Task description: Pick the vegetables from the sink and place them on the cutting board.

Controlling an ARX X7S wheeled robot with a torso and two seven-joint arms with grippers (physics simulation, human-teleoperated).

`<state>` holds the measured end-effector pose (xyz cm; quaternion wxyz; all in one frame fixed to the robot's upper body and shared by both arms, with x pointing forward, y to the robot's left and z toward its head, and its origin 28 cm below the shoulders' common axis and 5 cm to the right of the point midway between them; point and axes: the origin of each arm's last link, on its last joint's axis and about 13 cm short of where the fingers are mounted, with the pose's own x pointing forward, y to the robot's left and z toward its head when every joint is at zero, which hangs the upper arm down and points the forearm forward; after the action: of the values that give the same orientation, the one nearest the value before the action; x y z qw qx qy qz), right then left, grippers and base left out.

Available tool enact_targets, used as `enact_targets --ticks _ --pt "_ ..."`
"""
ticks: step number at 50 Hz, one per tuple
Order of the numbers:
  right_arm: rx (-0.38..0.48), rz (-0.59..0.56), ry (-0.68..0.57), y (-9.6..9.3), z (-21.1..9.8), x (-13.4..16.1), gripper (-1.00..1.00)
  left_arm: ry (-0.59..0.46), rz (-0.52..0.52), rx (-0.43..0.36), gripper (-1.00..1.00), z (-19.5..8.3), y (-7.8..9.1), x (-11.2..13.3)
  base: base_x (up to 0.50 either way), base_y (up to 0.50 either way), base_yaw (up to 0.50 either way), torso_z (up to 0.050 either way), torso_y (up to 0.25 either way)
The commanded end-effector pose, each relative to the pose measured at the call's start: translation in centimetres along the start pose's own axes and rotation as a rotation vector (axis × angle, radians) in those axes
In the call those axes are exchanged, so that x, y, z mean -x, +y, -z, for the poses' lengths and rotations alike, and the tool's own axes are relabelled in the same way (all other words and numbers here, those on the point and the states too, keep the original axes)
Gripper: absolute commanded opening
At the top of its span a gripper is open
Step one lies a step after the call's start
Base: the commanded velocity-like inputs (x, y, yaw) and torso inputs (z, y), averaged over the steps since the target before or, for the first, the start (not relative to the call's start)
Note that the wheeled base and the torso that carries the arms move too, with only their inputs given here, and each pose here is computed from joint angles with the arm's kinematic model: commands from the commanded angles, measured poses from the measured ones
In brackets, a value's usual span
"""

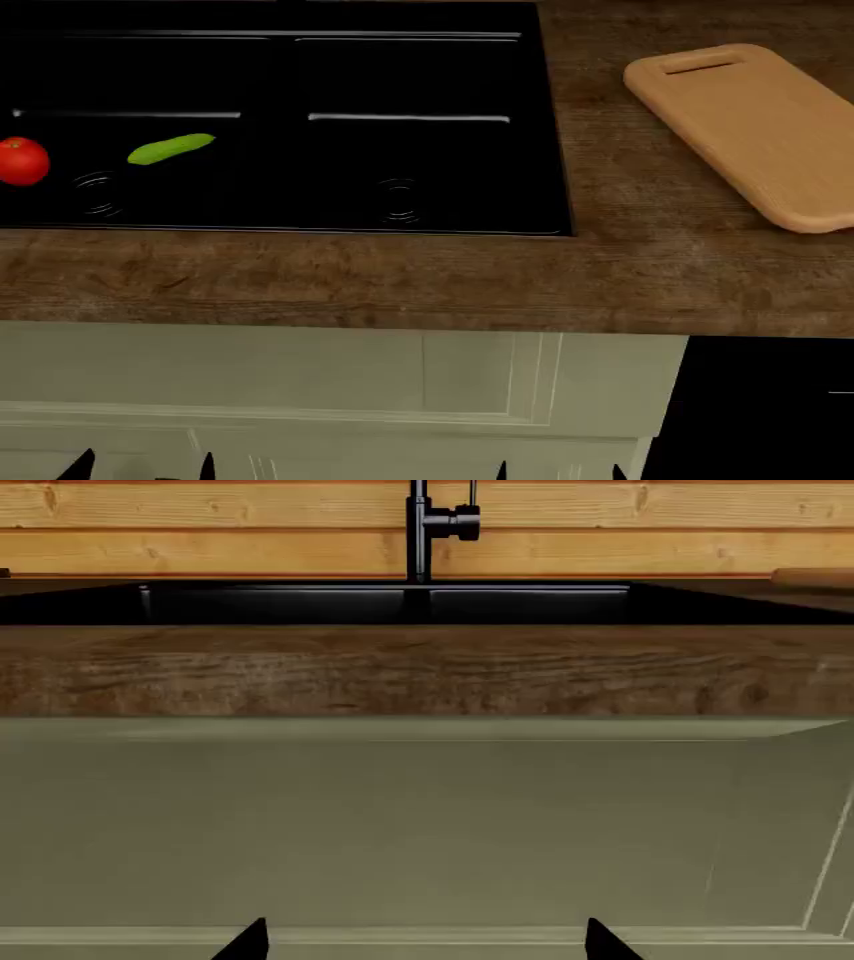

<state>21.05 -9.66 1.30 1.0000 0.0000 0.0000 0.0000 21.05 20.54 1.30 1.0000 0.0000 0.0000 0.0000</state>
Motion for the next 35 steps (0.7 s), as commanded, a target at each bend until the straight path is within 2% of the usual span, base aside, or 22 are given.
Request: enact_targets --ticks 1,2,7,9,10,13,15,16,35 --pt "0.036 0.0 -0.006 0.01 -0.11 0.16 1.0 0.0 0.0 -0.007 1.0 -0.16 0.0 0.12 0.0 0.0 0.0 0.0 0.0" --pt "-0.001 -0.001 0.002 0.11 -0.07 -0.02 1.0 -0.001 0.002 -0.005 1.0 0.1 0.03 -0.02 0.0 0.0 0.0 0.0 0.0" --pt "-0.014 0.007 -0.002 0.01 -0.07 0.0 1.0 0.003 0.022 -0.015 1.0 0.16 -0.12 0.07 0.0 0.0 0.0 0.0 0.0" --pt "-0.02 0.003 -0.001 0.01 -0.09 0.01 1.0 0.002 0.034 -0.06 1.0 0.31 -0.24 0.3 0.0 0.0 0.0 0.0 0.0" --pt "-0.014 0.001 -0.005 0.03 -0.11 0.06 1.0 -0.017 0.037 -0.007 1.0 -0.03 -0.19 0.31 0.0 0.0 0.0 0.0 0.0" --pt "-0.024 0.002 -0.01 -0.09 0.01 0.06 1.0 -0.02 0.027 0.014 1.0 -0.18 -0.06 0.26 0.0 0.0 0.0 0.0 0.0" --pt "0.017 0.021 0.024 0.03 0.1 -0.12 1.0 -0.03 0.037 0.016 1.0 -0.21 -0.1 0.32 0.0 0.0 0.0 0.0 0.0" --pt "0.01 0.021 0.019 -0.04 0.05 -0.07 1.0 -0.042 0.036 0.011 1.0 -0.33 -0.15 0.39 0.0 0.16 0.0 0.0 0.0" --pt "0.022 0.026 0.031 0.06 0.04 -0.18 1.0 -0.032 0.039 -0.002 1.0 -0.03 -0.18 0.27 0.0 0.5 0.0 0.0 0.0"
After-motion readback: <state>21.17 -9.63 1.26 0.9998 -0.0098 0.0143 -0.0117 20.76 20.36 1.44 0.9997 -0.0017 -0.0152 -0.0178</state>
